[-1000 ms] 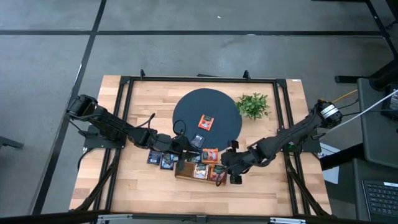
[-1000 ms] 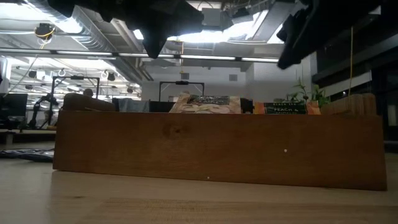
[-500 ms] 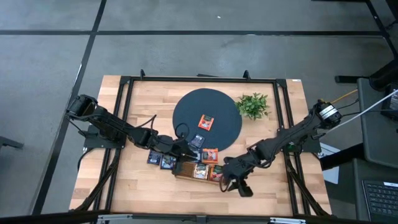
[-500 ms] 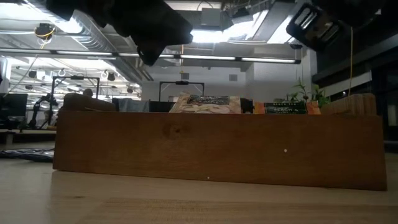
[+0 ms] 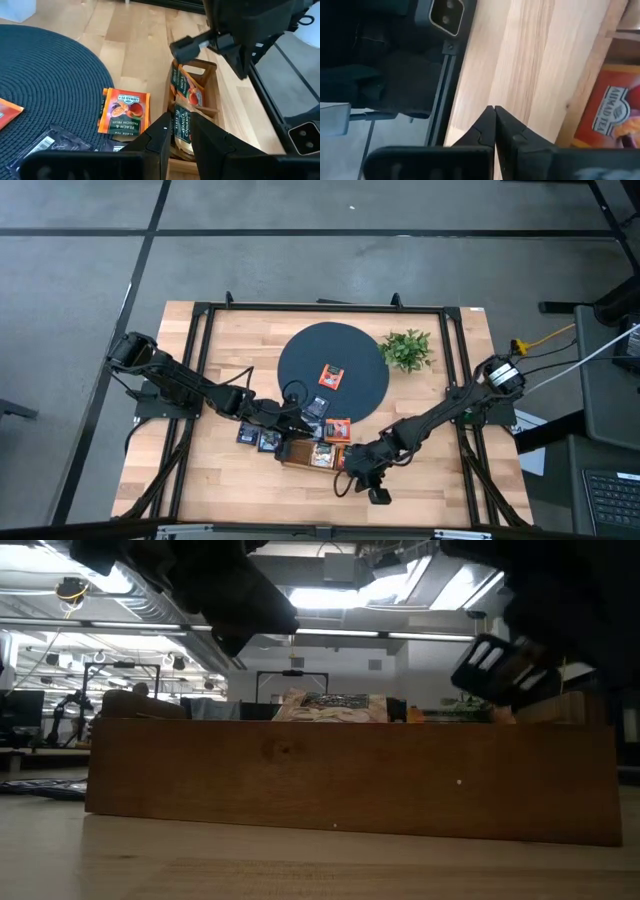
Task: Pick & Place Tea
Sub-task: Adjust the wooden organizer
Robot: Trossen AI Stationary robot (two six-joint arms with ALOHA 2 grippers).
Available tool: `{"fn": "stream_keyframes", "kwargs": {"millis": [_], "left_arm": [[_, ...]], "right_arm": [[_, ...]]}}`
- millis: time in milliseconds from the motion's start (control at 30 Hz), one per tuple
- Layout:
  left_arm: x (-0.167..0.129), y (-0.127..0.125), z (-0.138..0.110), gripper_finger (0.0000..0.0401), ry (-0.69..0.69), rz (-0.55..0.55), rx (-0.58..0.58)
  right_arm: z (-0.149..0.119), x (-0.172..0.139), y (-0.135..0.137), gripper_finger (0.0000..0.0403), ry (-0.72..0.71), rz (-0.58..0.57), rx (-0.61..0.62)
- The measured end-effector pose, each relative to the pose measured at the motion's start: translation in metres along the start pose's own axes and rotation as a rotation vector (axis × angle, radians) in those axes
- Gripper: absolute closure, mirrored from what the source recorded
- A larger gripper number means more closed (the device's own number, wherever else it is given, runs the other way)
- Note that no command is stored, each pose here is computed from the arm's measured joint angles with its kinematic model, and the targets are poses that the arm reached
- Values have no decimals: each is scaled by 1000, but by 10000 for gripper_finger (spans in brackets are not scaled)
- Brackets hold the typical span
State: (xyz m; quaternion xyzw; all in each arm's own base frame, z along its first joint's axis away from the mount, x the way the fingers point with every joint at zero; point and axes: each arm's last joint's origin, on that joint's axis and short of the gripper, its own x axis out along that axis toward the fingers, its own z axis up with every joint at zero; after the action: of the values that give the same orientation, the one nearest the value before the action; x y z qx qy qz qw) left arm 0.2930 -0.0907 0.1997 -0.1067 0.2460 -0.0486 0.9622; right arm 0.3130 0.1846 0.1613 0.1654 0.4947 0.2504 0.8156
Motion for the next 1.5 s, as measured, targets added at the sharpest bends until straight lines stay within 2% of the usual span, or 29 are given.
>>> {"fn": "stream_keyframes", "kwargs": {"millis": [400,667,867,1000,1133,1300,1433,1500], "left_arm": [[0,1,0,333,-6,24,-7],[0,2,0,334,-10,57,-6],[-1,4,-8,334,83,51,-42],[-10,2,-11,334,173,-16,-80],[-31,-9,-9,336,221,-48,-93],[-51,-28,-13,357,258,-81,-128],[-48,-42,-27,386,319,-94,-147],[-41,-42,-35,397,351,-55,-159]], "right_arm": [[-3,4,-7,397,-6,-107,-12],[-9,2,-17,397,28,-256,34],[-15,-2,-25,398,45,-417,102],[-12,-4,-21,398,22,-372,94],[-11,-12,-14,392,52,-297,88],[-9,-35,-4,399,48,-285,18],[-10,-61,2,394,20,-380,-16],[-11,-75,2,393,8,-451,-17]]}}
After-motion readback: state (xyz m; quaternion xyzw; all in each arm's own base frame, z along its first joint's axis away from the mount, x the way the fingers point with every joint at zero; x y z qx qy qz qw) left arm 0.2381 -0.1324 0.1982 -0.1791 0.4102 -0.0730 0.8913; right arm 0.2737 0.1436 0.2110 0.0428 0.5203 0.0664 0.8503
